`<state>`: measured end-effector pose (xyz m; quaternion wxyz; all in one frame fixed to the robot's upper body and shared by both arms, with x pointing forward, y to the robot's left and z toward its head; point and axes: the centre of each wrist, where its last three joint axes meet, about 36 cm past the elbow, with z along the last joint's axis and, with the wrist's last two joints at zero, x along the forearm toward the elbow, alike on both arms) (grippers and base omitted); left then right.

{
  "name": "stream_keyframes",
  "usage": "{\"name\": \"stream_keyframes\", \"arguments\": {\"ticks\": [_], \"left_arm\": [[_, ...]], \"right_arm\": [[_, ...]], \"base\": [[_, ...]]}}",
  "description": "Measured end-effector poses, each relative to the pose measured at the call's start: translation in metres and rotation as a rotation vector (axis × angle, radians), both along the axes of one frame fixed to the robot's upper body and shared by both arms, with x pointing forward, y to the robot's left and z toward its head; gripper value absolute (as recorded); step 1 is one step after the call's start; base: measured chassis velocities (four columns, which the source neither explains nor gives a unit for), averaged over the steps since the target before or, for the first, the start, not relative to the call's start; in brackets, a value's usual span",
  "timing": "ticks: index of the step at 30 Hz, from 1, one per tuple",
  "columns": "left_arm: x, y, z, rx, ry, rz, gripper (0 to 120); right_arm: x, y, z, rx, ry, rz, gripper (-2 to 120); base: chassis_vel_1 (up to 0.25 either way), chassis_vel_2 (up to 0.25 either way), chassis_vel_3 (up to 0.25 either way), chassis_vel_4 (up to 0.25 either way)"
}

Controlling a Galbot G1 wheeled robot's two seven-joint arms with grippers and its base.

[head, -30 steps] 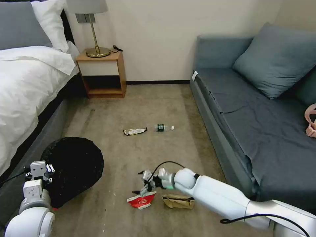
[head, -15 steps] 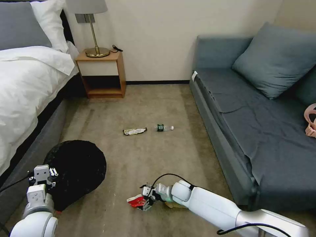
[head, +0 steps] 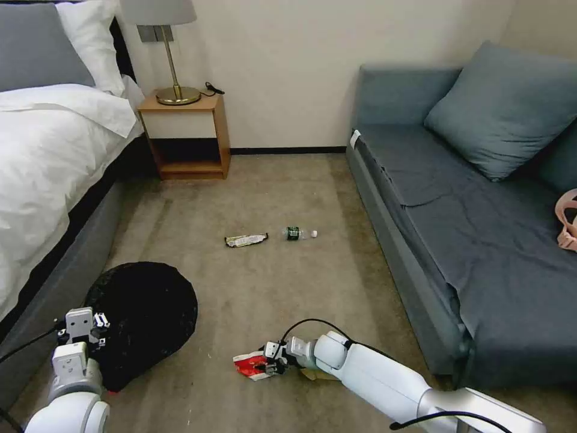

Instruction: Pick up the trash bin, then pick up the garbage on the floor and place it into the trash bin.

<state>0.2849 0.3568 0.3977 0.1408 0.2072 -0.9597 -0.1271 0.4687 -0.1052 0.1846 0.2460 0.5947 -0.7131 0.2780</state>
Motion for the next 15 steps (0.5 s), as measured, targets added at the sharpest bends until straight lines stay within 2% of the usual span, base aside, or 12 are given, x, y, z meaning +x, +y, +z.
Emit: {"name": "stream_keyframes", "arguments": {"ticks": [1,4,5,6,9,15], "left_arm": [[0.0000,0.0000,0.0000,0.000,0.000,0.000,4],[0.0002,0.0000,-0.0006,0.000,0.000,0.001,4],[0.0002,0.0000,-0.0006,0.000,0.000,0.001,4],[0.0002,0.0002,-0.0012,0.000,0.000,0.002,4],[0.0004,0.0013,-0.0033,-0.001,0.003,0.005,4],[0.0001,0.0041,-0.0081,0.000,0.009,0.012,4]], "right_arm": [[0.0000,0.0000,0.0000,0.000,0.000,0.000,31],[0.0008,-0.0003,0.0010,0.007,0.001,-0.002,17],[0.0008,-0.0003,0.0010,0.007,0.001,-0.002,17],[0.0016,-0.0006,0.0016,0.010,0.001,-0.003,10],[0.0029,-0.0006,0.0020,0.018,0.004,-0.007,2],[0.0064,-0.0019,0.0016,0.044,-0.002,-0.040,0]], "base": [[0.000,0.000,0.000,0.000],[0.000,0.000,0.000,0.000],[0.000,0.000,0.000,0.000],[0.000,0.000,0.000,0.000],[0.000,0.000,0.000,0.000],[0.000,0.000,0.000,0.000]]}}
